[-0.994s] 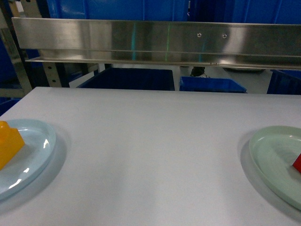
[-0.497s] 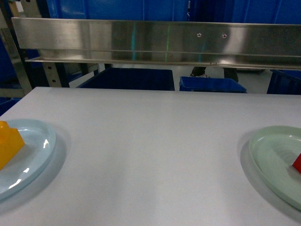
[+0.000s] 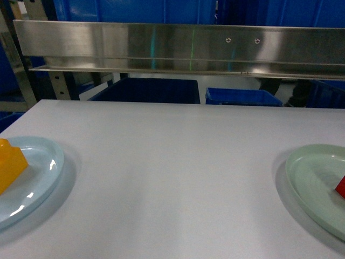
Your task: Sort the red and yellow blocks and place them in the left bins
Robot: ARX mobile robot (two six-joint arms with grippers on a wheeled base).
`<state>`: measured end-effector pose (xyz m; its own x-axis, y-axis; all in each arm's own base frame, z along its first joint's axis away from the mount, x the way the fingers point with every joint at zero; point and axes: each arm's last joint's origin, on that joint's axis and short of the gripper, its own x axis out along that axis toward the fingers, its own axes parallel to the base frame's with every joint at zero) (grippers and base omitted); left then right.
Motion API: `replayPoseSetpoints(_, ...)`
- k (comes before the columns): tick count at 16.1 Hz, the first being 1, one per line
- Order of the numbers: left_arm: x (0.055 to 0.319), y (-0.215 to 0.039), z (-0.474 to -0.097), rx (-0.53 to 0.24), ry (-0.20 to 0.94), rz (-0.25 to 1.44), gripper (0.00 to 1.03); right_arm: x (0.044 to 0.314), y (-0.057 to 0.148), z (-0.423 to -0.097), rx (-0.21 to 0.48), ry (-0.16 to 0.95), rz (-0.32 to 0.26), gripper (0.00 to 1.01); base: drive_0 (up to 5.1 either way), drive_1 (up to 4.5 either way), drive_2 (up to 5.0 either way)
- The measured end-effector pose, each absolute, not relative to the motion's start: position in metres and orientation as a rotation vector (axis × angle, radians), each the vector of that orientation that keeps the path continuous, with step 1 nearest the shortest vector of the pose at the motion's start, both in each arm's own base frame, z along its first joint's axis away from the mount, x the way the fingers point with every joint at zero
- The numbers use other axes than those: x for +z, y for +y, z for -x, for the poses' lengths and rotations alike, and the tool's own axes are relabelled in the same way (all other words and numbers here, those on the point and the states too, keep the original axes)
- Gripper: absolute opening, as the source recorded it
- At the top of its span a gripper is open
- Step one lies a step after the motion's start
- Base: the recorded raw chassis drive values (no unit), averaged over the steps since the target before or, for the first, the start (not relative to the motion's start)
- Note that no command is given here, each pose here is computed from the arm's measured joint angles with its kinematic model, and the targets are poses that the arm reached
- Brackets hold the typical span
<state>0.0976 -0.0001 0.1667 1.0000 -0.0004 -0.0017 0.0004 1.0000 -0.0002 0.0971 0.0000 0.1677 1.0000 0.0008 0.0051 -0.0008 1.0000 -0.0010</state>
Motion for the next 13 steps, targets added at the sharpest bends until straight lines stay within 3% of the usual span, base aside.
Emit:
replayPoseSetpoints(6,0.166,0.001,-0.098,-0.006,0.02,0.006,0.98,0.168,0.0,-0.098,0.008,-0.004,-0.002,0.98,0.0,0.0,0.0)
replayPoseSetpoints(8,0.173,0.006,-0.114,-0.071,0.121,0.054,0.98,0.172,0.003,-0.113,0.047,0.076,-0.056,0.98,0.0,0.0,0.0)
replayPoseSetpoints(10,0.198,0.013,-0.145,-0.146,0.142,0.031,0.98,0.197,0.003,-0.146,0.079,0.118,-0.123,0.98,0.0,0.0,0.0)
replayPoseSetpoints(12,0.219,0.023,-0.19,-0.161,0.197,-0.012,0.98,0.222,0.002,-0.196,0.095,0.177,-0.17,0.98,0.0,0.0,0.0)
replayPoseSetpoints(13,0.218,0.028,-0.226,-0.174,0.306,-0.019,0.98,0.21,-0.001,-0.237,0.095,0.312,-0.215,0.98,0.0,0.0,0.0)
